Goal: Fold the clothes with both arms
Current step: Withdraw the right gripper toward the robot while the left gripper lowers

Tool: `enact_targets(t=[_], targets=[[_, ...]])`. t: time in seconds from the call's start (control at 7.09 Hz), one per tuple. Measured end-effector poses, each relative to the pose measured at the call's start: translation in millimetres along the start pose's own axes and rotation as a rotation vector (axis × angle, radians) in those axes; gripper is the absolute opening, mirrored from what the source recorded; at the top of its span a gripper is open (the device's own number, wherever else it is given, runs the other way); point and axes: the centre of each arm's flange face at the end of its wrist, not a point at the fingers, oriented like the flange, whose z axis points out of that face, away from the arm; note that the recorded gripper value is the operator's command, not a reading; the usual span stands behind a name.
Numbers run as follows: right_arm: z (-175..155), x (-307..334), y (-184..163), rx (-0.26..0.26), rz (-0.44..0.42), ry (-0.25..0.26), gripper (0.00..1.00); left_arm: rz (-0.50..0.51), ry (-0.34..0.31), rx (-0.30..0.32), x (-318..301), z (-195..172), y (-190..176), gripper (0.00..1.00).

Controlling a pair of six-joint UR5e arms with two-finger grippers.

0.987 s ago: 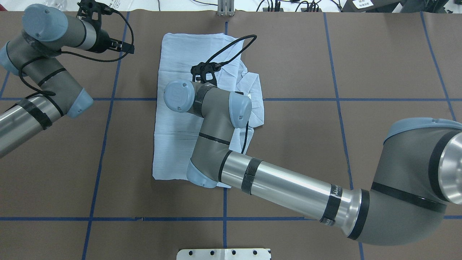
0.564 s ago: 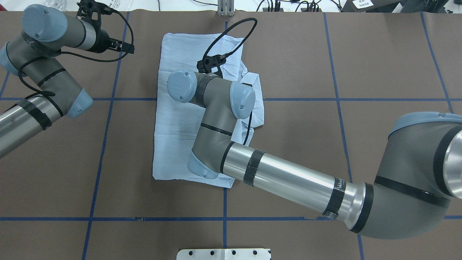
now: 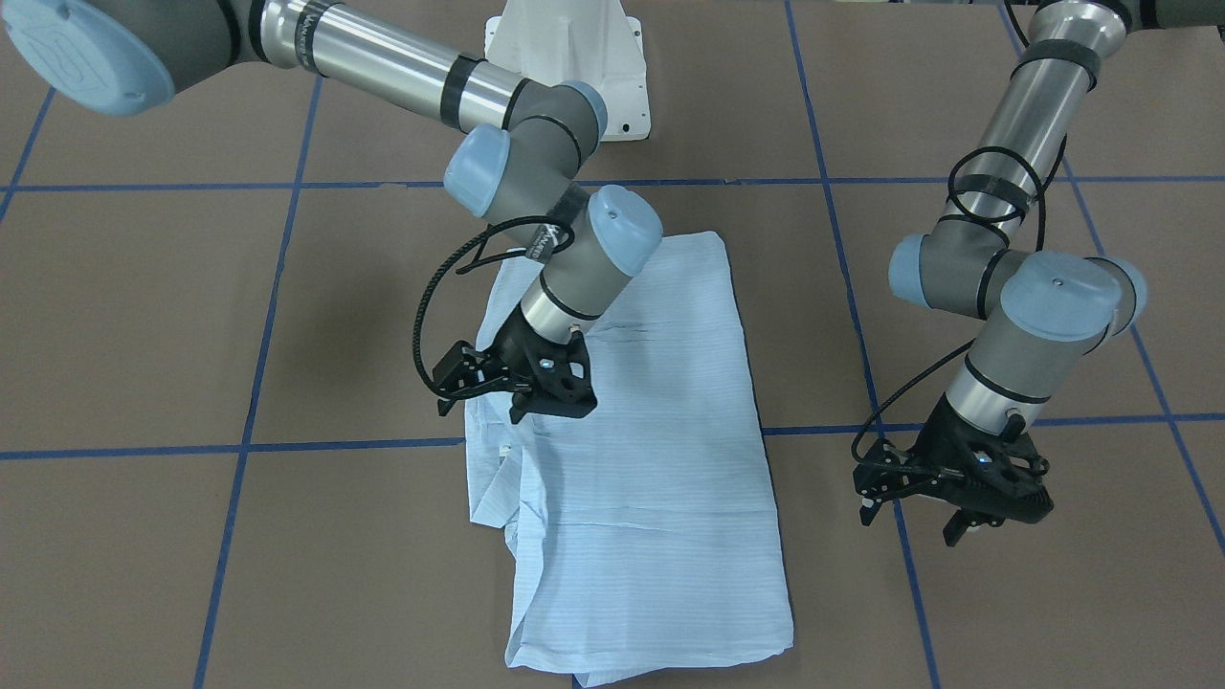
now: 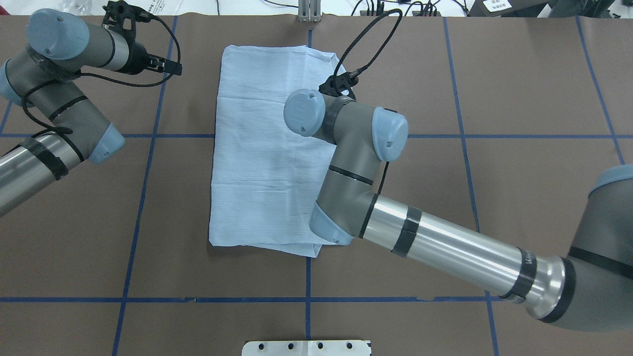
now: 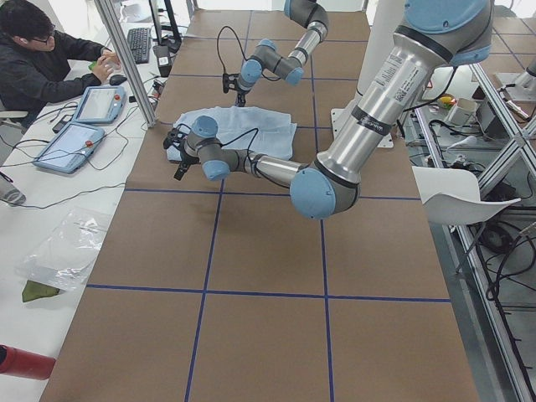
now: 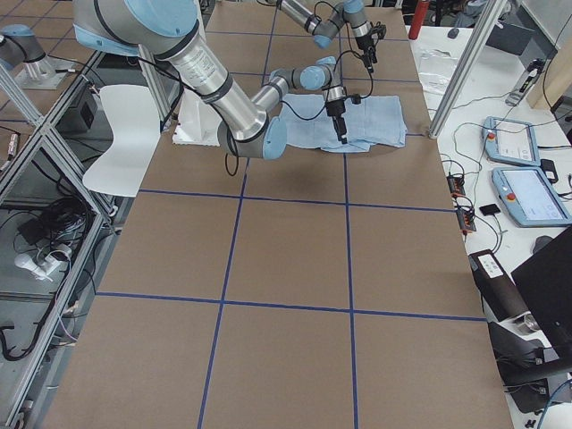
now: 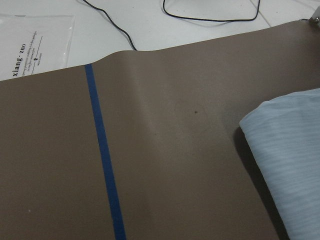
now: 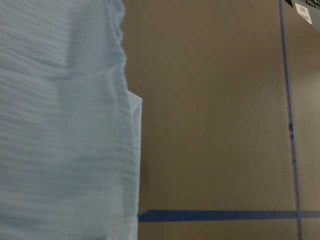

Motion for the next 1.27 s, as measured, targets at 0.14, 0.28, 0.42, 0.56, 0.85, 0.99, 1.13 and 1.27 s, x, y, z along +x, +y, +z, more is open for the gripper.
enact_targets(t=[0.14, 0.28, 0.42, 0.56, 0.85, 0.99, 1.13, 1.27], targets=[[0.9, 20.7, 5.6, 0.014, -0.004, -0.017, 1.00, 0.000, 0.002, 0.002, 0.8, -1.0, -0.4, 1.00], [-12.6, 35.4, 4.1, 0.032, 0.013, -0.066, 1.00, -0.002, 0.005, 0.006, 2.4, -3.1, -1.1, 1.00], [-37.8, 51.3, 4.3, 0.039, 0.055, -0.165, 1.00, -0.002, 0.014, 0.013, 6.4, -8.5, -1.5, 1.00], [-62.9, 70.9, 13.2, 0.044, 0.119, -0.276, 1.00, -0.005, 0.027, 0.022, 9.8, -17.3, 1.6, 1.00], [-96.2, 101.1, 56.2, 0.074, 0.326, -0.489, 1.00, -0.089, 0.093, 0.027, 31.5, -45.0, 21.4, 1.00], [-102.6, 99.0, 77.9, 0.076, 0.447, -0.566, 1.00, -0.136, 0.154, 0.012, 58.3, -63.1, 46.7, 1.00], [-108.2, 87.5, 98.9, 0.081, 0.544, -0.607, 1.00, -0.186, 0.217, -0.012, 86.5, -87.4, 82.1, 1.00], [-114.3, 73.8, 119.2, 0.085, 0.613, -0.633, 1.00, -0.240, 0.271, -0.045, 111.6, -114.2, 123.0, 1.00]])
